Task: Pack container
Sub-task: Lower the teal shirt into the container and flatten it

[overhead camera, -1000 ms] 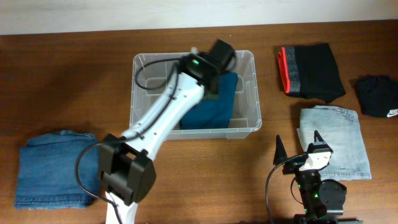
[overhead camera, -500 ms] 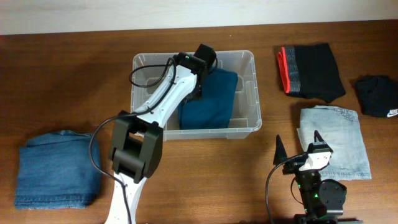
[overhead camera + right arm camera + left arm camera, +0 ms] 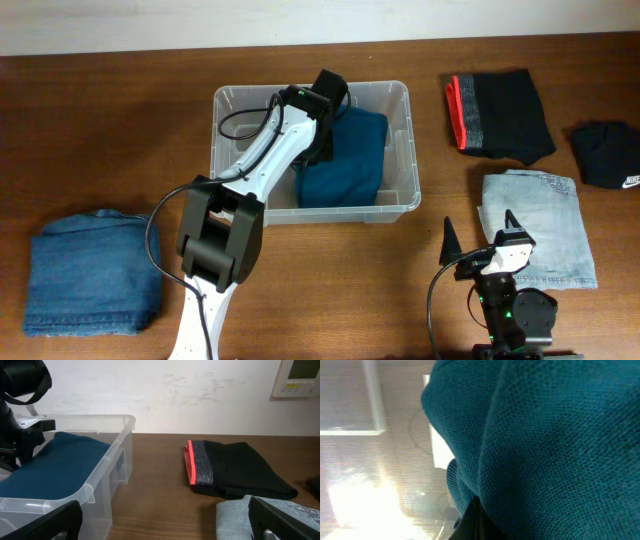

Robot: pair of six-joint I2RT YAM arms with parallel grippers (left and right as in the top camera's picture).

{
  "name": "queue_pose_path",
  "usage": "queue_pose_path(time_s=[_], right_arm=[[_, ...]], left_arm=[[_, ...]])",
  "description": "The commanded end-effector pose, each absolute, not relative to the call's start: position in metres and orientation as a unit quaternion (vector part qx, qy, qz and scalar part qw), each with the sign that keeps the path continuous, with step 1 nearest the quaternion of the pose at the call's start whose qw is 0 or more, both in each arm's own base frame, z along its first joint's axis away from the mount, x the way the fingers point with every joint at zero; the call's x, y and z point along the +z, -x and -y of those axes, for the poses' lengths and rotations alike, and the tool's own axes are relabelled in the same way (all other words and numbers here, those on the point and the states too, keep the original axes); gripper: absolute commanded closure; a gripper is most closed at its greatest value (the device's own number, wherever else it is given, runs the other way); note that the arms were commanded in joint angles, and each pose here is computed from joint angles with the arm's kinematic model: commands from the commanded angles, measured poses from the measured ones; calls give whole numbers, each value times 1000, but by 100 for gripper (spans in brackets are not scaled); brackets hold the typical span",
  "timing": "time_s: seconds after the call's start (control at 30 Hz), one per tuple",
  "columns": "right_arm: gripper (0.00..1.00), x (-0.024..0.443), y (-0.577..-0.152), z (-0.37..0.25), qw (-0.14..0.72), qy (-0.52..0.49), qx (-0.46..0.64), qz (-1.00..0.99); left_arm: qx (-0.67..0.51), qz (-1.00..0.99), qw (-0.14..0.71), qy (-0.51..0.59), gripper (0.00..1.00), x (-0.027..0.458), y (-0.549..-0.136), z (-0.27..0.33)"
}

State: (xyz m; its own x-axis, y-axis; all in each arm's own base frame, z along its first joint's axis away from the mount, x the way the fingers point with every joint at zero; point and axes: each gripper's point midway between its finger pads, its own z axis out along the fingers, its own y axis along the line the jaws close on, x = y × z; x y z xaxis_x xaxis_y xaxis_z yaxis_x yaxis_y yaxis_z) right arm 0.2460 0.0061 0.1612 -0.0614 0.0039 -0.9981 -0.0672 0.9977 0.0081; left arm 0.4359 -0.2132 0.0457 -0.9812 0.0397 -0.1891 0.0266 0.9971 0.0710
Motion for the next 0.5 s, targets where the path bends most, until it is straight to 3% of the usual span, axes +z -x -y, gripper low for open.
queue_pose_path(time_s=[0.0,0.47], right_arm=[[1,160,-246,-6,685,22,25,-728],[1,160,-246,-6,685,22,25,-728]], left_arm=[[-7,-997,73,-35,99,40,-431,228],[-59,-997,46,-35,99,40,-421,246]])
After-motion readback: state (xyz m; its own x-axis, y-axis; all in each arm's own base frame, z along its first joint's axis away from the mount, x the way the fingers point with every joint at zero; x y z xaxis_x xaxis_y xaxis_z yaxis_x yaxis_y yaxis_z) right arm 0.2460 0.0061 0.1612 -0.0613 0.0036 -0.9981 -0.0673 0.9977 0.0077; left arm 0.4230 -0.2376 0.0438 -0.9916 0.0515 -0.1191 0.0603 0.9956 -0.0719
